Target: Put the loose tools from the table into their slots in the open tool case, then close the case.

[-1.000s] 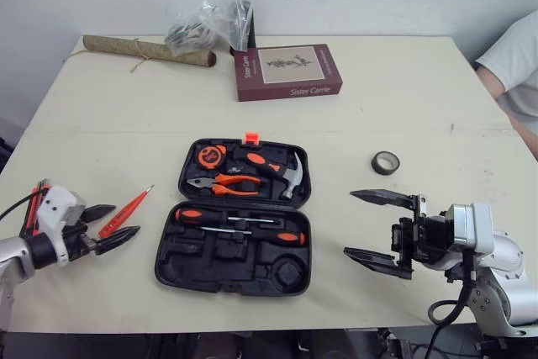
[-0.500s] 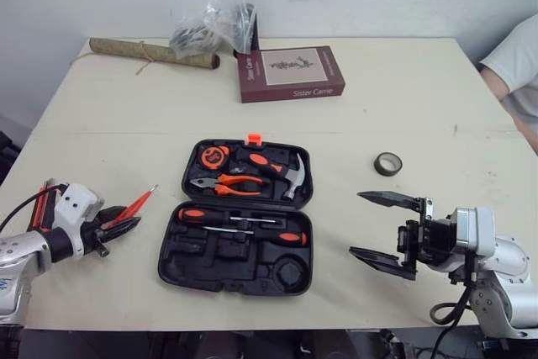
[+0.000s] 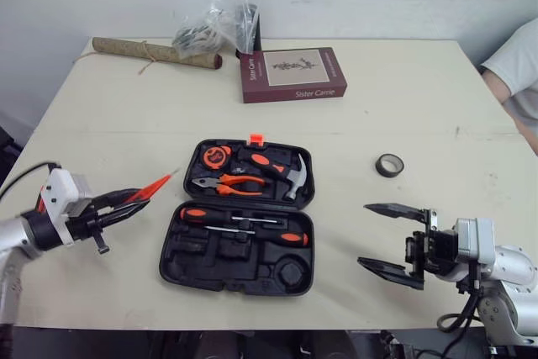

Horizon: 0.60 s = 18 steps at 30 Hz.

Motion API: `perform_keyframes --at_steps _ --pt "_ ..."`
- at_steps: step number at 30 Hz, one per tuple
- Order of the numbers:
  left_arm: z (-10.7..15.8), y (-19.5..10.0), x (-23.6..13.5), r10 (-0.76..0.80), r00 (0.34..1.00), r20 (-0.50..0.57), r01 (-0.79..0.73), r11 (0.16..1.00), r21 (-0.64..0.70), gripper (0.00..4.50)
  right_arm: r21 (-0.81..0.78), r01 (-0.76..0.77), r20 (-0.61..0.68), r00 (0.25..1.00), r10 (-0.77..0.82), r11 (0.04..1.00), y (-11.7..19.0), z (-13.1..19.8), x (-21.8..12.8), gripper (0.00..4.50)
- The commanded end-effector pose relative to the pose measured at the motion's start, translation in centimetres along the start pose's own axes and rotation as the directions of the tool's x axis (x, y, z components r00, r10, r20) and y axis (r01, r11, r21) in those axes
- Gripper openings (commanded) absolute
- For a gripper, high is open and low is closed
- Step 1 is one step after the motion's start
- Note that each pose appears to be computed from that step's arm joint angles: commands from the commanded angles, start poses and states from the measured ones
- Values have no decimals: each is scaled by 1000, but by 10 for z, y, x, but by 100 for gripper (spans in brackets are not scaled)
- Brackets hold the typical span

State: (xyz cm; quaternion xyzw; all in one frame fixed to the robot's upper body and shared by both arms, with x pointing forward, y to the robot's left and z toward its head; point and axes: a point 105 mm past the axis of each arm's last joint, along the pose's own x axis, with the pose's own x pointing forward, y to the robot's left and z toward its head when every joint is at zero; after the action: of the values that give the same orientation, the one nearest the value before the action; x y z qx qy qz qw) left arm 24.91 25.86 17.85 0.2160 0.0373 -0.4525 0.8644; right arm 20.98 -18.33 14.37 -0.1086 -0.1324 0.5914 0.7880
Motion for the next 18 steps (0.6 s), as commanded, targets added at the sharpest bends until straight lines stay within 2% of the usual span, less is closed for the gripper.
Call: perform_keyframes --at_steps 1,4,7,11,18 --pt "26 -24 18 -236 970 -56 241 964 108 37 -36 1 -21 1000 -2 999 -1 2 -15 450" --pt "28 -35 32 -354 919 -173 380 913 151 37 -38 0 -21 1000 -1 999 -1 2 -15 450" --pt "30 -42 45 -413 882 -229 451 879 152 37 -36 -18 -23 1000 17 999 1 2 -14 450" --pt "18 -53 55 -477 798 -367 566 802 189 37 14 -74 -42 996 75 997 9 2 -14 450" --pt "5 -60 64 -493 755 -432 600 786 152 37 16 -138 -23 990 139 990 17 19 5 450"
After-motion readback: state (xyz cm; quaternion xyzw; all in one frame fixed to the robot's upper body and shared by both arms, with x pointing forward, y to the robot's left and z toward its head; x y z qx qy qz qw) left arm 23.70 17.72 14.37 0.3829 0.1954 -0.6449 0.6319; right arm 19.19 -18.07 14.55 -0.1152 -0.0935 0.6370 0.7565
